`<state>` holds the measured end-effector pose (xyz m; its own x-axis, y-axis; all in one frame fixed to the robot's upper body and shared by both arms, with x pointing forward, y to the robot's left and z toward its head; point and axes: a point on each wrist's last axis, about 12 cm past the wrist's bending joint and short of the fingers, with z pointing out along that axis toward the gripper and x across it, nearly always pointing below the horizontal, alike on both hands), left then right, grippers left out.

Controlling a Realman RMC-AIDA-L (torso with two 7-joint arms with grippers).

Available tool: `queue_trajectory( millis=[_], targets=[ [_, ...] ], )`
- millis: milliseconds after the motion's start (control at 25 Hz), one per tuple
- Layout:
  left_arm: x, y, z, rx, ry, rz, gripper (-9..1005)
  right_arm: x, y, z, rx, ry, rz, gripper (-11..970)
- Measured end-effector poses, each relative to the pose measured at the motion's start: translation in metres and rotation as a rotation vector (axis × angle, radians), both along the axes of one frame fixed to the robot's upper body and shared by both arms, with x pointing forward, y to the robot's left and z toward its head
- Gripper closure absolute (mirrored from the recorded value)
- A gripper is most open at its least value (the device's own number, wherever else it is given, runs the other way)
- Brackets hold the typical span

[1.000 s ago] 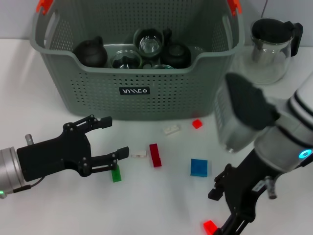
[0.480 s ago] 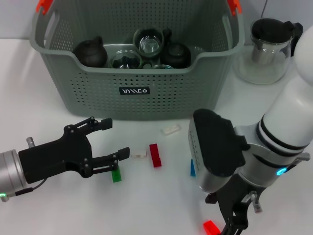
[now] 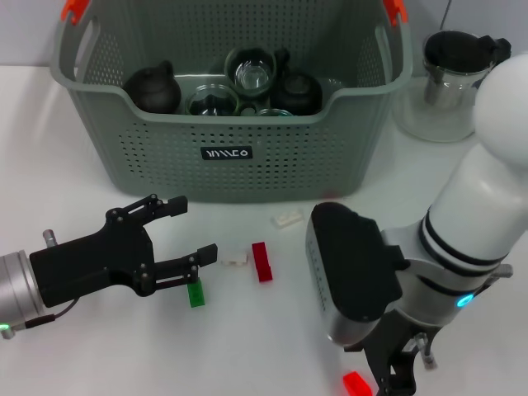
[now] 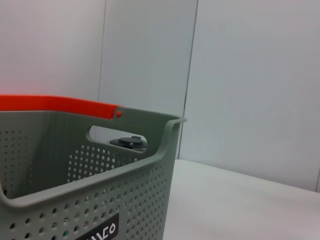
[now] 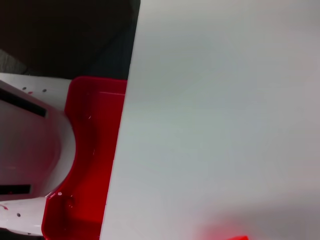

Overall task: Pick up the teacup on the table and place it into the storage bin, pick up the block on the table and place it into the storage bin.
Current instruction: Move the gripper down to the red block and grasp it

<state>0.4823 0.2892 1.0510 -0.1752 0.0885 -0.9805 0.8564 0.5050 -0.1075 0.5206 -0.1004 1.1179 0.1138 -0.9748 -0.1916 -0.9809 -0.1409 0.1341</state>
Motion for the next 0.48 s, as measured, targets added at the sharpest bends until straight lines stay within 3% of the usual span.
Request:
queue_trajectory(
  millis=[480],
  targets=[
    [0.0012, -0.0001, -0.0009, 0.011, 0.004, 0.003, 127, -0.0058, 0.0078, -0.0051, -0.021, -0.012, 0.013, 60]
  ],
)
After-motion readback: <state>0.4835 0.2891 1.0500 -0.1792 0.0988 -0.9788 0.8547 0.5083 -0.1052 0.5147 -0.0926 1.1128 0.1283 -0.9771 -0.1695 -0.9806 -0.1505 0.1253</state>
